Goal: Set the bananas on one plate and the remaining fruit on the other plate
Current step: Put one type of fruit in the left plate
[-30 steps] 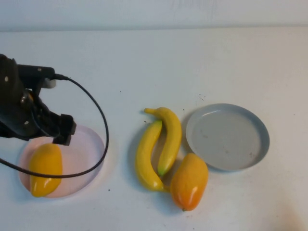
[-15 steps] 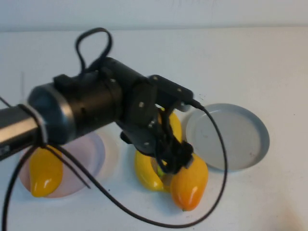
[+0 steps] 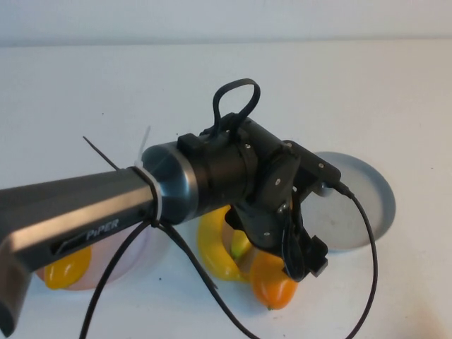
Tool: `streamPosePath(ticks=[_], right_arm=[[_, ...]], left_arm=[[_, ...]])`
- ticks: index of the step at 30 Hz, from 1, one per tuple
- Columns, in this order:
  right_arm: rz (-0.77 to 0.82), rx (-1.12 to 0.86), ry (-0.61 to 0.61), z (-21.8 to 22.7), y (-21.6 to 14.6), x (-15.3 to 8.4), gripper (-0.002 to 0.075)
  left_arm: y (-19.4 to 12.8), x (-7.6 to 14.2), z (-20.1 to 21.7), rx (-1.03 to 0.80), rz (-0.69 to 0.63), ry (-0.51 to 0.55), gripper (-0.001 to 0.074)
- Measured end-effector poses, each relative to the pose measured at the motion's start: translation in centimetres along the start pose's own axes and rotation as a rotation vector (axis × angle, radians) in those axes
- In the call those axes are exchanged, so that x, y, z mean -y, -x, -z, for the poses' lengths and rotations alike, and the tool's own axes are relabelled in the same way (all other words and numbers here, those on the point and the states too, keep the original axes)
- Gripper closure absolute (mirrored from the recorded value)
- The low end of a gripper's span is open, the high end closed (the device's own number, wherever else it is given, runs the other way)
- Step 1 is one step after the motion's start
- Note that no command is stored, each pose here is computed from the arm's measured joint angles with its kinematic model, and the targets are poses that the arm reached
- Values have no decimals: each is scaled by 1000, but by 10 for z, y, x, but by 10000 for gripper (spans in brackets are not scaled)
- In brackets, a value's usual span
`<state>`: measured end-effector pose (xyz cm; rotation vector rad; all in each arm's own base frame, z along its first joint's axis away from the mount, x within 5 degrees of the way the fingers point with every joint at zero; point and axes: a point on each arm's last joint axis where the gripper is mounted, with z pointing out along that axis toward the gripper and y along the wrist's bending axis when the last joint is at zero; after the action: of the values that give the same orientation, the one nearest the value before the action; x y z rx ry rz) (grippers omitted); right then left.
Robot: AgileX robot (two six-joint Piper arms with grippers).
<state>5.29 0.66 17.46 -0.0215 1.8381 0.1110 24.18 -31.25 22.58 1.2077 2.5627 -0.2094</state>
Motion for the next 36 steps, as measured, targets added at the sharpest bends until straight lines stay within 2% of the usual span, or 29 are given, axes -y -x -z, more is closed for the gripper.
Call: streamPosePath(ticks=[25,31,36], right_arm=[[0,0,0,0,0,0,741],[0,0,0,0,0,0,741],[0,0,0,0,0,0,741]], left_arm=[[-2,1,-42,-65,-25,5,71],[-1,1,-42,-61,-25,5,175],[-1,1,-41,-57,-25,5,175]])
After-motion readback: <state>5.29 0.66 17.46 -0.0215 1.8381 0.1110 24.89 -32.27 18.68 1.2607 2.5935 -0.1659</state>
